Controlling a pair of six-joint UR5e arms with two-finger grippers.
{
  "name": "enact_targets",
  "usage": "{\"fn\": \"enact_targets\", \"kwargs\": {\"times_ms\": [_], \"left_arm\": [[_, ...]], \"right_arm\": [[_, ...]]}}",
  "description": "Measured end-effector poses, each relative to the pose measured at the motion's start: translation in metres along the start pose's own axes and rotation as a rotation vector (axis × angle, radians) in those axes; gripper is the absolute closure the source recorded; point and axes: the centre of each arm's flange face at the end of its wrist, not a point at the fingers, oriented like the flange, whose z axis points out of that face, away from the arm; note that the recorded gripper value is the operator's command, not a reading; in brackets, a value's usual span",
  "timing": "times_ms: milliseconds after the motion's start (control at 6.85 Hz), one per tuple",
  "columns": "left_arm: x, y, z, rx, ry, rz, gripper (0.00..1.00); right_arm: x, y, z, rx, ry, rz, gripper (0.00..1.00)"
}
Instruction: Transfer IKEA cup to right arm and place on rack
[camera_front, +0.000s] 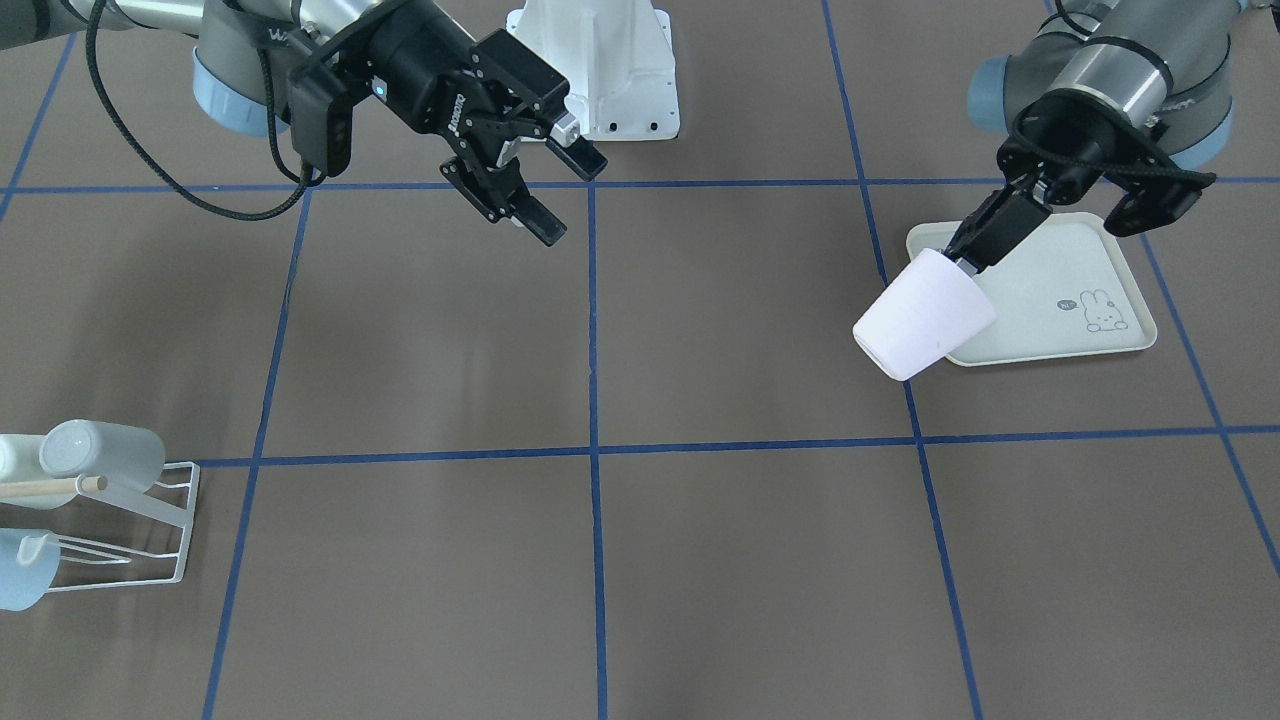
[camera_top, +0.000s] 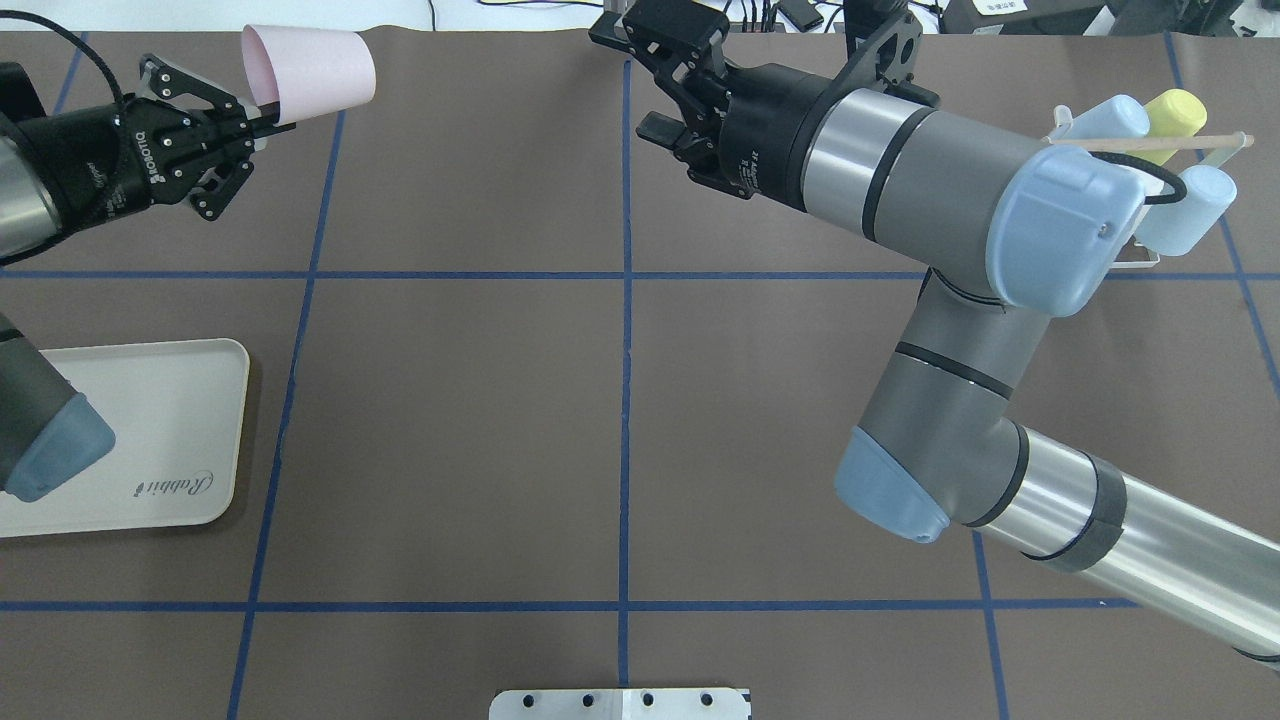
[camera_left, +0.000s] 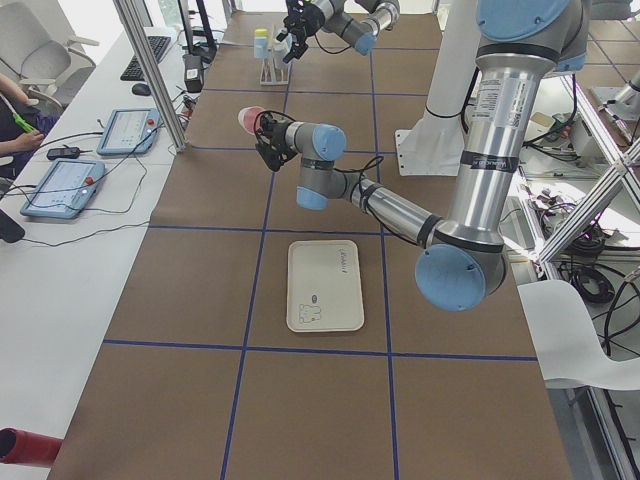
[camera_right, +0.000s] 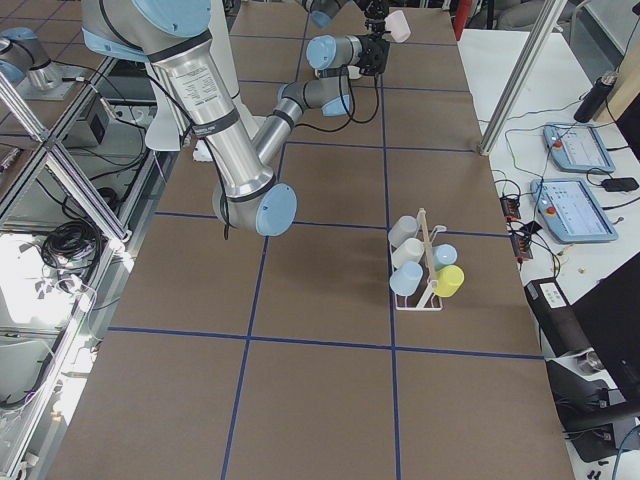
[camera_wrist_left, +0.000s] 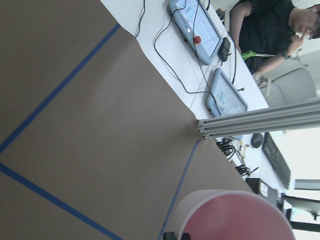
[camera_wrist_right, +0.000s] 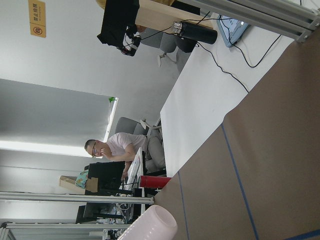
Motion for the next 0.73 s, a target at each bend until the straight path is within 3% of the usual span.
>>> {"fn": "enact_targets", "kwargs": {"times_ms": [292,730], "left_arm": [[-0.022,0.029,0.025,-0.076,0.172,-0.238,1.0],[-0.027,0.066,0.043,-0.162,0.285,-0.43,1.0]], "right_arm": [[0.003,0.011,0.007,0.003,-0.089,0.042,0.0],[0.024,0.014,0.018,-0.002,-0.119,0.058,0.0]]}}
